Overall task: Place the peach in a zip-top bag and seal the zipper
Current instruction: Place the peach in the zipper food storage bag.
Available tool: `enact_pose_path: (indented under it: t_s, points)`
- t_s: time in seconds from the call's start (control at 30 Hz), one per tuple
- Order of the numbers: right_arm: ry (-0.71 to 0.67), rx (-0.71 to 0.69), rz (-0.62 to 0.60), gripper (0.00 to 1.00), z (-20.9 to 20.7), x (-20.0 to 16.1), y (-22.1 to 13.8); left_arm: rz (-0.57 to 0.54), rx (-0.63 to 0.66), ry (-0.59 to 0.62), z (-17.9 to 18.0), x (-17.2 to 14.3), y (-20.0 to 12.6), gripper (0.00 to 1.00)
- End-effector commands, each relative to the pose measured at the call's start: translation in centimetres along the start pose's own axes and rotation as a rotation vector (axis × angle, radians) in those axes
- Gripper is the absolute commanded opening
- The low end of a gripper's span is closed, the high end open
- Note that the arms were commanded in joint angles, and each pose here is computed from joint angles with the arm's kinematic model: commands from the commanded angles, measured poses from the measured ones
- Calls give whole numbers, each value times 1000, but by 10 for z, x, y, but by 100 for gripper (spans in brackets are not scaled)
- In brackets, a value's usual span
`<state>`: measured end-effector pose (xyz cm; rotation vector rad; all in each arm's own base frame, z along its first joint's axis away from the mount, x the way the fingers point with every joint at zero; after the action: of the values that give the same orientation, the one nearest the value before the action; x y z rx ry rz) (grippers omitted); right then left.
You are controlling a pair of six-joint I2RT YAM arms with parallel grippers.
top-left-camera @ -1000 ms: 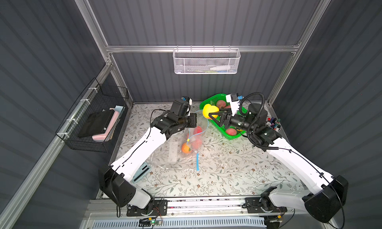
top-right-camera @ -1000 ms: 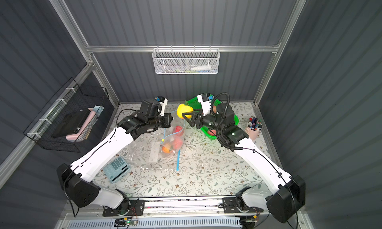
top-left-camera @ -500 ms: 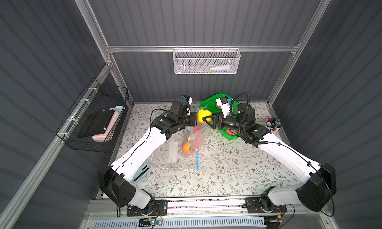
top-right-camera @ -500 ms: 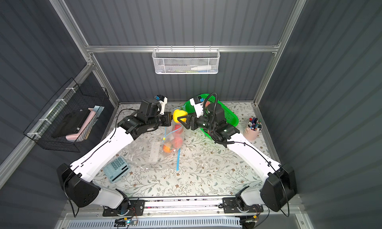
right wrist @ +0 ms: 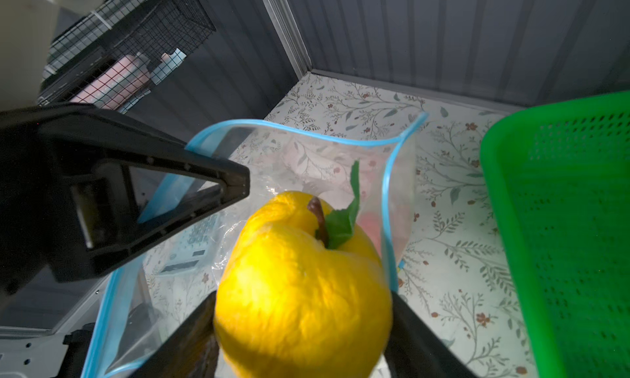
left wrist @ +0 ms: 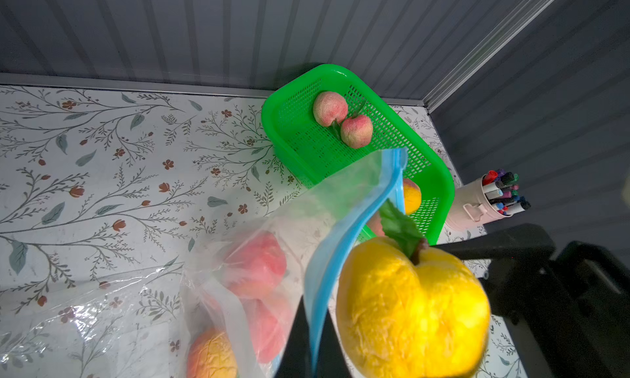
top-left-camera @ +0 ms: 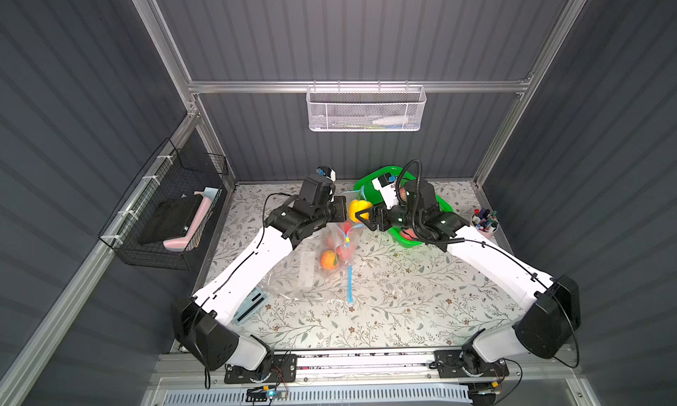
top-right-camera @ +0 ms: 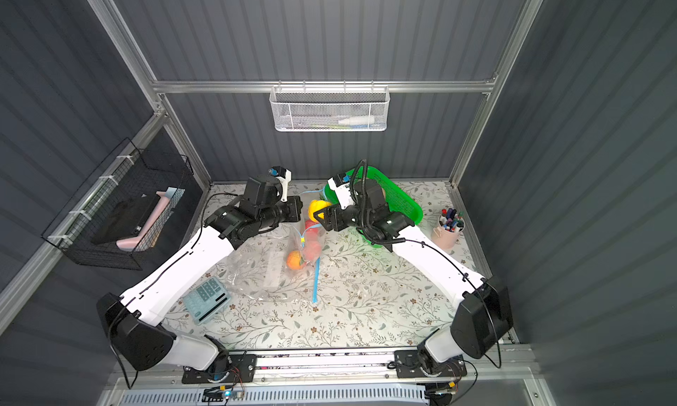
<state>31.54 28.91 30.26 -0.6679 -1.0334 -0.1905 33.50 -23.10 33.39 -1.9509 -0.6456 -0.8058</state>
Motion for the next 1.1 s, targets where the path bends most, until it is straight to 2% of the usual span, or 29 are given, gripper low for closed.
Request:
enact_pose_path:
  t_s: [0.0, 0.23, 0.5, 0.6, 0.87, 0.97, 1.07]
  points:
    - [-44, 9, -15, 84, 8, 8, -6, -47, -1, -9, -2, 13, -10, 4]
    - [-51, 35, -145, 95, 19, 33, -24, -40, 19, 5, 1, 11, -7, 4]
    - [-50, -125, -300, 99, 3, 47, -54, -27, 24, 80, 1, 11, -12, 3]
    - [-47, -150, -319, 99, -3, 46, -60, -50, 23, 109, 0, 16, -21, 3]
    - [-95, -147, -262, 98, -9, 37, -46, -55, -40, 199, -13, 25, -34, 1]
    - [-120, -140, -298, 94, -8, 42, -52, -44, -44, 268, -15, 27, -39, 0]
    - [-166, -86, -357, 94, -4, 51, -64, -37, 8, 346, -9, 29, -42, 0]
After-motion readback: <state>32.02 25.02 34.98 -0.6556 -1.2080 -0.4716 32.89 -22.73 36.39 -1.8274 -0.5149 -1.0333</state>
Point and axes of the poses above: each gripper's point midway between its finger pads, its own y axis out along the fingers, its own z axis along the line the jaws close on, x = y × z, the point moved 4 cm from there along -y, back along the fingers, and after that the axes turned 2 degrees about -y, right-handed, at the moved point
